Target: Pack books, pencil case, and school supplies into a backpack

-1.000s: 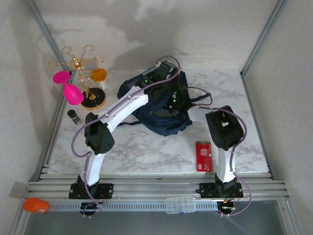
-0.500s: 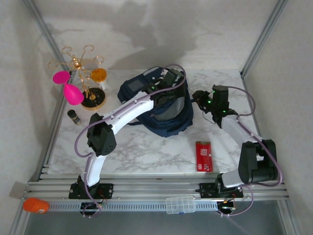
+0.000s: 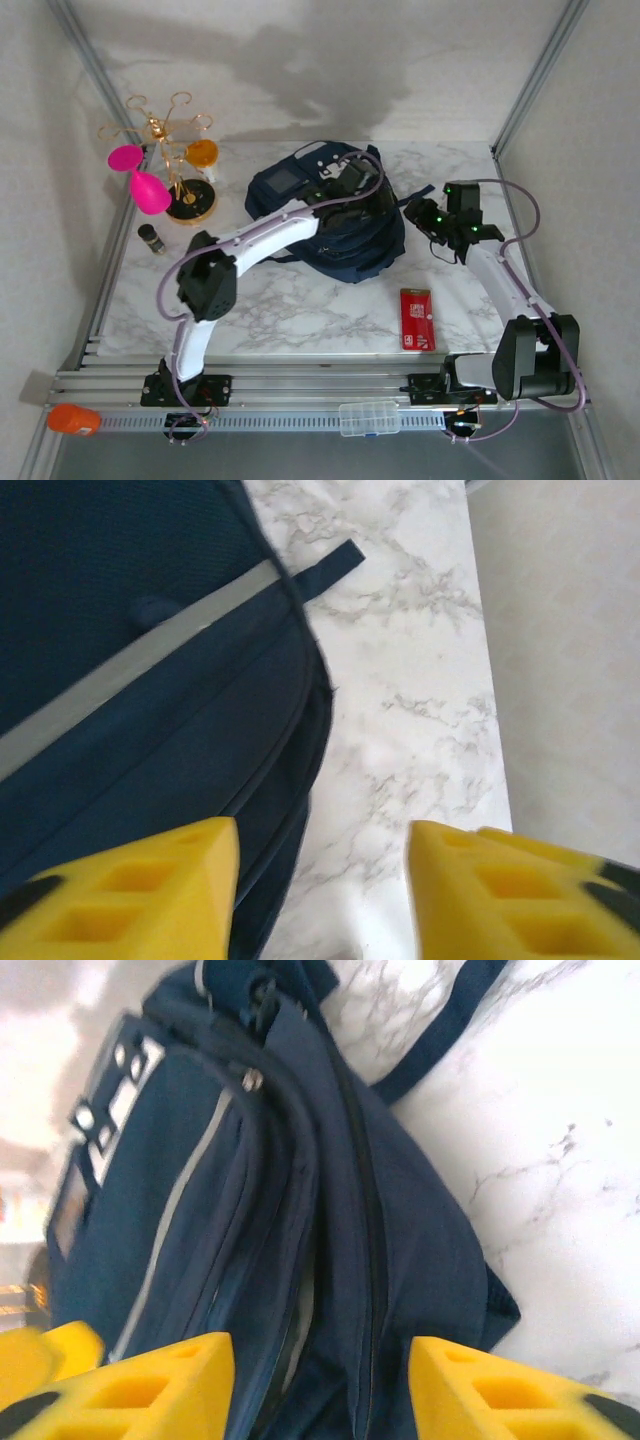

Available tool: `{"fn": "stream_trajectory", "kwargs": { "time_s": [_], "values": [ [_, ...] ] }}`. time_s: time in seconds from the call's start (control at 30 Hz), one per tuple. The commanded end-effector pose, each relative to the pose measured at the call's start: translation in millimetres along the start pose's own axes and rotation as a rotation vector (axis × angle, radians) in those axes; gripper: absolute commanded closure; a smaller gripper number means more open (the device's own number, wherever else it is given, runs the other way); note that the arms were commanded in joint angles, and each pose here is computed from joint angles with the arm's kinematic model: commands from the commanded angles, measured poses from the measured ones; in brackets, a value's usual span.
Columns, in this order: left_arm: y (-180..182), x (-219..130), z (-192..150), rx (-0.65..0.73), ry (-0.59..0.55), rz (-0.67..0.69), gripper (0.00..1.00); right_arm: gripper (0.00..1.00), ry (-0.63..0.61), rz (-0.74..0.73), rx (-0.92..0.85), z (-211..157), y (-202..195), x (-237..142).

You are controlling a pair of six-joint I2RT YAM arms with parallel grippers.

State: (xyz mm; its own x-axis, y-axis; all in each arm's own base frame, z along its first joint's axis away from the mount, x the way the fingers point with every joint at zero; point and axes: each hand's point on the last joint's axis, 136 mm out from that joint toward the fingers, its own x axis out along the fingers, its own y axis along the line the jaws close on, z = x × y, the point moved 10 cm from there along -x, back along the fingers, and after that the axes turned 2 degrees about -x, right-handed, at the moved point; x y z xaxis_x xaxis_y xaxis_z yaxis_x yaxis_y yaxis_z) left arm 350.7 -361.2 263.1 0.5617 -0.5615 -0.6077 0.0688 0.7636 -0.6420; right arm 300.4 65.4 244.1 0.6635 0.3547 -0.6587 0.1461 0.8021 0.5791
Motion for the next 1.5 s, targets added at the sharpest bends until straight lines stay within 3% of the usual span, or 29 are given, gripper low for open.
{"fn": "stream_trajectory", "kwargs": {
  "time_s": [0.0,0.27,0.47,0.67,0.87,1.07,1.23,1.47],
  "values": [
    [10,-62,12,-0.032,-0.085,-0.081,0.42,0.47,0.089,-0.070,-0.151,-22,21,-3],
    [127,-98,-11,-0.227,-0.145,0.052,0.37,0.41,0.194,-0.157,-0.345,-81,83,7],
    [176,-98,-13,-0.297,-0.177,0.108,0.38,0.40,0.213,-0.213,-0.442,-139,137,31],
    [206,-96,-6,-0.342,-0.214,0.113,0.39,0.42,0.170,-0.256,-0.369,-177,165,64],
    [222,-81,8,-0.393,-0.219,0.069,0.41,0.50,0.067,-0.267,-0.258,-181,165,90],
    [231,-51,11,-0.416,-0.188,0.071,0.44,0.50,-0.007,-0.406,-0.236,-182,160,114],
    [248,-40,-4,-0.435,-0.179,0.131,0.60,0.49,-0.083,-0.470,-0.251,-178,164,128],
    [273,-29,-25,-0.453,-0.144,0.262,0.64,0.54,-0.128,-0.632,-0.305,-173,156,124]
  ]
}}
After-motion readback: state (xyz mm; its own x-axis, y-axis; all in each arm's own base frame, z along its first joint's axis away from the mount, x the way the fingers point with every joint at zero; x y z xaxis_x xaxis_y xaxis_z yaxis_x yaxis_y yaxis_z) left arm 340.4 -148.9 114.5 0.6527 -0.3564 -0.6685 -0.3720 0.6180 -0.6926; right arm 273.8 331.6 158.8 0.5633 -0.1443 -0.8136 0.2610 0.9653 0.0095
